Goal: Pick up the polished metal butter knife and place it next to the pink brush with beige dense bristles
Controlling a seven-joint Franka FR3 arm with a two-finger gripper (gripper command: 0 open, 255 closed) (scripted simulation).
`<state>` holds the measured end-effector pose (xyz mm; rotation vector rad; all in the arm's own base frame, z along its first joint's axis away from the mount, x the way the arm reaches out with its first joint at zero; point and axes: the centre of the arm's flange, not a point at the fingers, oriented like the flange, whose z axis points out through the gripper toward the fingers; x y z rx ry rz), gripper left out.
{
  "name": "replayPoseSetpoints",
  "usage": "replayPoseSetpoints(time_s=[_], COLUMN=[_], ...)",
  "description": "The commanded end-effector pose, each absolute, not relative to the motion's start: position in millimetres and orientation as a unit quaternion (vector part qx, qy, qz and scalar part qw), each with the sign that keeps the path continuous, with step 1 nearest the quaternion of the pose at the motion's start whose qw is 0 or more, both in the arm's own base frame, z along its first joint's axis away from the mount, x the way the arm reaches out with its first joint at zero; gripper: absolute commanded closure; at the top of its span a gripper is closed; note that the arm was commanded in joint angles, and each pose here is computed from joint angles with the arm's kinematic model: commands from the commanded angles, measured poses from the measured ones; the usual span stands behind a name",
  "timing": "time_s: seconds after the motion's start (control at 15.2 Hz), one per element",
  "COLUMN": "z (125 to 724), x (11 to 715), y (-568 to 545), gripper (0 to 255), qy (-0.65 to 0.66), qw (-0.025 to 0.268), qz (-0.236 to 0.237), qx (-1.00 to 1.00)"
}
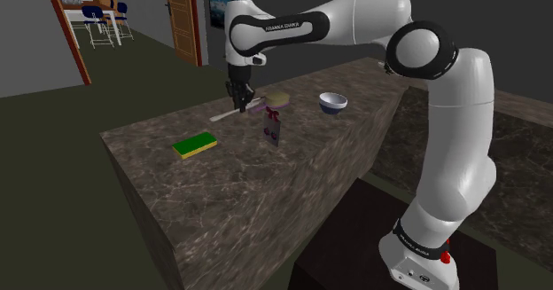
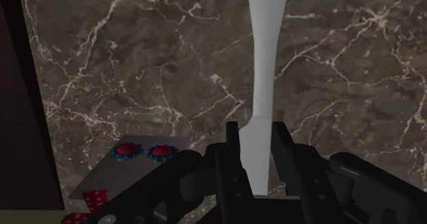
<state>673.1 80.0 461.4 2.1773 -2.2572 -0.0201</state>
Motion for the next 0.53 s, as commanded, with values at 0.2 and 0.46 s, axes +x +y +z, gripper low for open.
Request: replayPoseSetpoints(time_s=[0.2,0.46], z=[461,461], x=[700,724], y=[19,-33], gripper=[255,255], qy=[-0.719,-0.719], qw=[0.003,0.003], qz=[-0.006,-0.006], qx=[0.695,0.695])
